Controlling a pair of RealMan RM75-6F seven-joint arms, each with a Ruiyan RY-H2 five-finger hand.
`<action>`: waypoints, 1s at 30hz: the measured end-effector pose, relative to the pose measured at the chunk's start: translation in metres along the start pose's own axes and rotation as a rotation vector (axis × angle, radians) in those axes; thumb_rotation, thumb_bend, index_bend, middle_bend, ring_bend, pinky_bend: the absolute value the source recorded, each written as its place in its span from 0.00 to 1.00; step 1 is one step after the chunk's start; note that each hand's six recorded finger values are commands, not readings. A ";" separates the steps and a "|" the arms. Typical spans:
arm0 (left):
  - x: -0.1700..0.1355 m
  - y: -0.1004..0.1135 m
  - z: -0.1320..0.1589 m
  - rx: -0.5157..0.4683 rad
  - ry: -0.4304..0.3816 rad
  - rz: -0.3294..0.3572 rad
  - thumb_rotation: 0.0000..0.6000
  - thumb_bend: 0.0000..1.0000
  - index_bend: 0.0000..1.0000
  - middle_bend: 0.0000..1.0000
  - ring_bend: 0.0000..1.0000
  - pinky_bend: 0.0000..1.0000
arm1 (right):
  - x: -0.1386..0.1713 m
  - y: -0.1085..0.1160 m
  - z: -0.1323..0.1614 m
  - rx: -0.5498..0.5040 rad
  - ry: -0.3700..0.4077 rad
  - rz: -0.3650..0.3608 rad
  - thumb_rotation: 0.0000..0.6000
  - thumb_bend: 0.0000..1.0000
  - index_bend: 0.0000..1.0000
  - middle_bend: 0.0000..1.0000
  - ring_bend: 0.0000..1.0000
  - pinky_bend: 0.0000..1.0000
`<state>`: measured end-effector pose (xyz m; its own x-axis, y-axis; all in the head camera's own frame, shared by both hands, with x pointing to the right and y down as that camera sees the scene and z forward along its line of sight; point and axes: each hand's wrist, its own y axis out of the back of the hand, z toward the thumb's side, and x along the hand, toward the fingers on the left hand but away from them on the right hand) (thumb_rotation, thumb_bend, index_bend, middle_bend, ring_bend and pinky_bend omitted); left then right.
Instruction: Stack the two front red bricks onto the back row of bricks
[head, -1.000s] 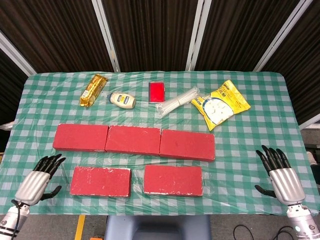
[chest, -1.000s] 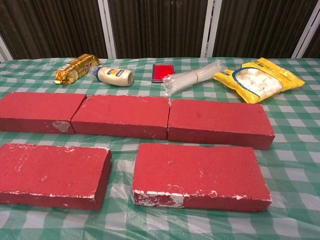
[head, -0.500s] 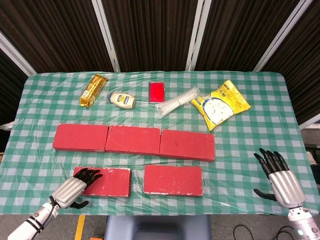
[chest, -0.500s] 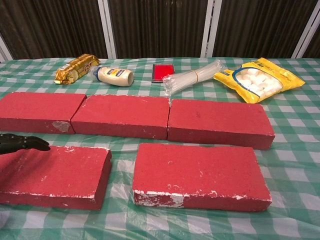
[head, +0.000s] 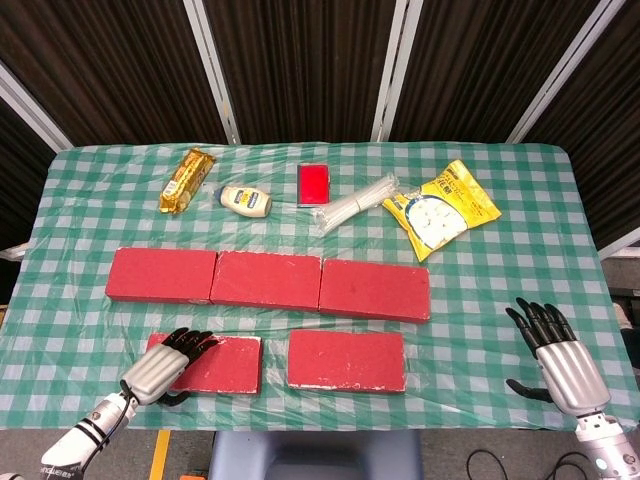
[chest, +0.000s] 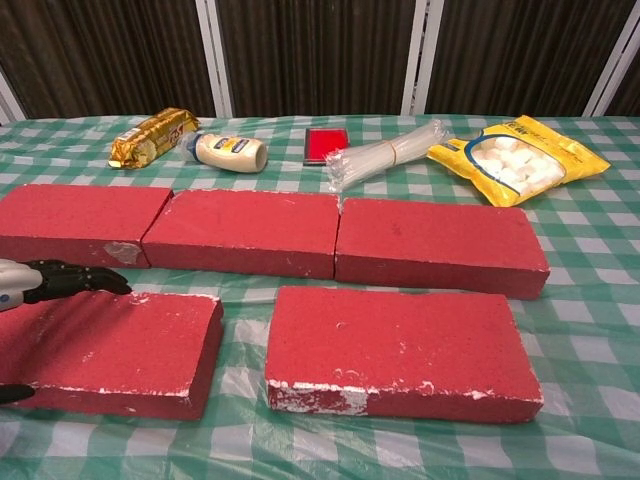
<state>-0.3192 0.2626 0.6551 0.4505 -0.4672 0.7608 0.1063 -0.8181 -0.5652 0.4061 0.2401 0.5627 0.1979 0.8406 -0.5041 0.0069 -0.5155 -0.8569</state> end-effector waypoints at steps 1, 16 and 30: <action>0.000 0.000 -0.001 0.002 0.003 -0.001 1.00 0.29 0.00 0.00 0.00 0.03 | 0.000 0.000 0.000 -0.001 -0.001 -0.001 1.00 0.13 0.00 0.00 0.00 0.00; 0.009 -0.002 -0.012 0.017 0.048 -0.045 1.00 0.28 0.00 0.00 0.00 0.05 | 0.000 -0.001 0.000 0.004 -0.004 0.003 1.00 0.13 0.00 0.00 0.00 0.00; 0.016 -0.001 -0.024 0.029 0.081 -0.074 1.00 0.27 0.00 0.09 0.13 0.25 | -0.001 -0.006 0.002 0.014 -0.002 0.021 1.00 0.13 0.00 0.00 0.00 0.00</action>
<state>-0.3332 0.2478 0.6750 0.3675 -0.4326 0.8233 0.1623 -0.8418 -0.5148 0.4040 0.2420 0.5681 0.1963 0.8301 -0.5219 -0.0107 -0.5304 -0.8476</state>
